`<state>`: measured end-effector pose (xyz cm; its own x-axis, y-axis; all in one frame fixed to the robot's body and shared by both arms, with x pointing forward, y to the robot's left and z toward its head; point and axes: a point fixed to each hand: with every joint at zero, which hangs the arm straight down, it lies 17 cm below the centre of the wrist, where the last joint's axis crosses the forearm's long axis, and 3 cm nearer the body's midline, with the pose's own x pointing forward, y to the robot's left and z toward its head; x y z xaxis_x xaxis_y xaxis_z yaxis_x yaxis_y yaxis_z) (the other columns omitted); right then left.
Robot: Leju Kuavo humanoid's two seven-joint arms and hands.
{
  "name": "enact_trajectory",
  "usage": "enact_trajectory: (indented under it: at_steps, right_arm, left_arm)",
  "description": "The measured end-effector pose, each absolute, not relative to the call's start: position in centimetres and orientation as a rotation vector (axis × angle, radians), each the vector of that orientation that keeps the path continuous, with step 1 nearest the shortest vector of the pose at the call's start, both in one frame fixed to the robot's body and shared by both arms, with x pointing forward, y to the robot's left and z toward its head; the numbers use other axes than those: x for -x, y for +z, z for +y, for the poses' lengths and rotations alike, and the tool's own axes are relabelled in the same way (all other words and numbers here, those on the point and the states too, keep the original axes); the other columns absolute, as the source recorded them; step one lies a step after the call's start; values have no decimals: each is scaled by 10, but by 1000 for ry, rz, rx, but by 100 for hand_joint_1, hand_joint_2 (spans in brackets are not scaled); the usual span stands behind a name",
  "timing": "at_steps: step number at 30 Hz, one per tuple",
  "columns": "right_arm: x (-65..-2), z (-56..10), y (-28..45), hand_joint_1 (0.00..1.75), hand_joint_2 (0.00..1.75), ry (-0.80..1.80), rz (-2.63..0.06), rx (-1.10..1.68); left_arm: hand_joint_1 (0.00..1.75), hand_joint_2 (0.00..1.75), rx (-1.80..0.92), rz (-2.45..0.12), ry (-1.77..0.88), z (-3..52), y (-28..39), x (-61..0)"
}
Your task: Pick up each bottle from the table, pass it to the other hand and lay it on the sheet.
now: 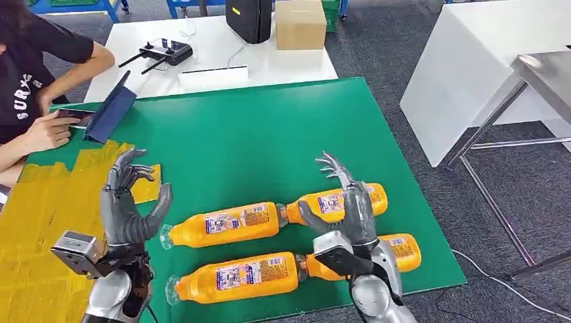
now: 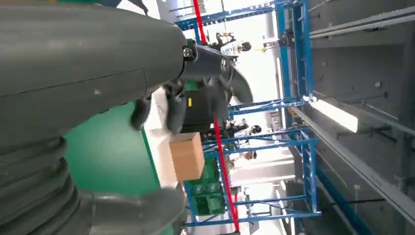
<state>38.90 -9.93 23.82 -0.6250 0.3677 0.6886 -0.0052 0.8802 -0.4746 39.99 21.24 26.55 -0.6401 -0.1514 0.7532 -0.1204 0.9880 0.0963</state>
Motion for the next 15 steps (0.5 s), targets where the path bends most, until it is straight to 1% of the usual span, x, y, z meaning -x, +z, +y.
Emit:
enact_trajectory:
  at_steps: [6,11,15]
  right_arm:
    - [-407,-73,222,0,175,751,-2150,387]
    - [-414,-62,215,0,175,837,-2140,465]
    - [-421,-39,201,0,175,993,-2118,532]
  left_arm:
    - [0,175,-137,-2276,-33,205,272,-406]
    - [0,175,-72,-2268,-11,199,274,-409]
    - [0,175,-20,-2273,-15,187,281,-414]
